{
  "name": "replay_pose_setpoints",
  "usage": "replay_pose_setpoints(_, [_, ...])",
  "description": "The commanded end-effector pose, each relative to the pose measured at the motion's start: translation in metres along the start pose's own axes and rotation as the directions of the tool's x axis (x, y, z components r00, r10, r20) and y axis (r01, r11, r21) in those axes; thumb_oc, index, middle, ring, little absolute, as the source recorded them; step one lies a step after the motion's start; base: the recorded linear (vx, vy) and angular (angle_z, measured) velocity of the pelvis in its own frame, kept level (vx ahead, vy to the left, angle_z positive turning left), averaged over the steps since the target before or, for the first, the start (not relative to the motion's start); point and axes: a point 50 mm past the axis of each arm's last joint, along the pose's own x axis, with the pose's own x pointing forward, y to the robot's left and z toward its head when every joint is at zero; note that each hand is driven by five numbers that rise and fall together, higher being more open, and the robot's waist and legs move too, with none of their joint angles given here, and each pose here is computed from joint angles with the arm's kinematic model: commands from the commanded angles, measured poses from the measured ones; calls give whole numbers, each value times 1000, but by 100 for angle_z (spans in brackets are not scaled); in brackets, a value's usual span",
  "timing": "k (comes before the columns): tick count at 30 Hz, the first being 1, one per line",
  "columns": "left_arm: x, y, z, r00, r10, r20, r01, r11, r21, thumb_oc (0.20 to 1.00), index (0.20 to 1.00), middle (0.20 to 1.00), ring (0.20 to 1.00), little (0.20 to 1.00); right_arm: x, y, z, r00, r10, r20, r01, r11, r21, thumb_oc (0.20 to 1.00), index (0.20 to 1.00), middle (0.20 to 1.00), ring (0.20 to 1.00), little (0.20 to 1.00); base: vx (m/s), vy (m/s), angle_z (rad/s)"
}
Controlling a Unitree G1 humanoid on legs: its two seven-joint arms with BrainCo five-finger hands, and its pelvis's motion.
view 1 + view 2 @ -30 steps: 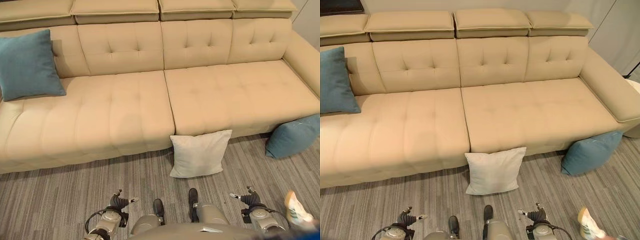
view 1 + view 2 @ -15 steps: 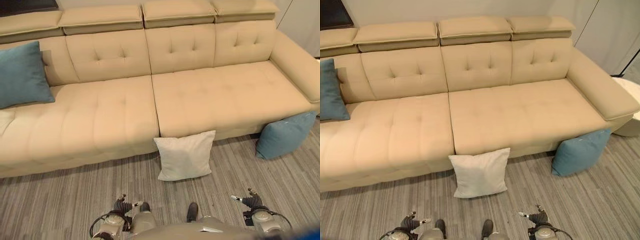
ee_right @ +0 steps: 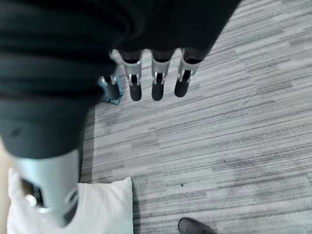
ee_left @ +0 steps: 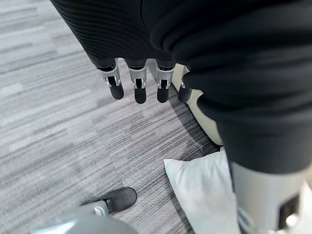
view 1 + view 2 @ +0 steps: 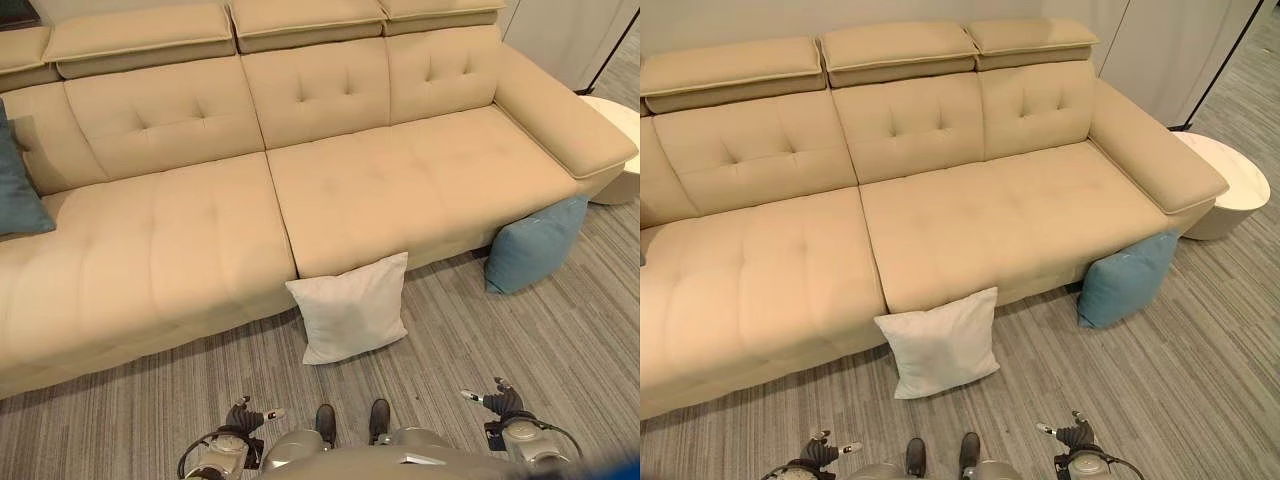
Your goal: Pick up all the scattered cushions and arrange them neatly on the sofa.
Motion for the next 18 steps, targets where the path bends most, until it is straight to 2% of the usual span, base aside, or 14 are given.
replay_pose_setpoints(1, [1,8,-2,1000,25,-1,-25,1000,11,1000,1000,1000,1000,1000,2,-3,13,998,-7,64,10,999,-49,1000,1000,1000,1000,1000,127,-10,-5])
replay_pose_setpoints(7, [2,7,3,1000,30,7,-30,1000,5,1000,1000,1000,1000,1000,4,-8,24,995,-20,99,26,998,-52,1000,1000,1000,1000,1000,136,-60,-4])
replay_pose_setpoints(14, [1,3,3,1000,25,8,-25,999,19,1000,1000,1000,1000,1000,2,-9,14,996,-23,83,26,999,-33,1000,1000,1000,1000,1000,152,-192,38])
replay_pose_setpoints(18, [3,-2,16,999,4,52,-5,1000,16,1000,1000,1000,1000,1000,1,-12,10,996,-33,79,33,999,-7,1000,1000,1000,1000,1000,70,-270,78])
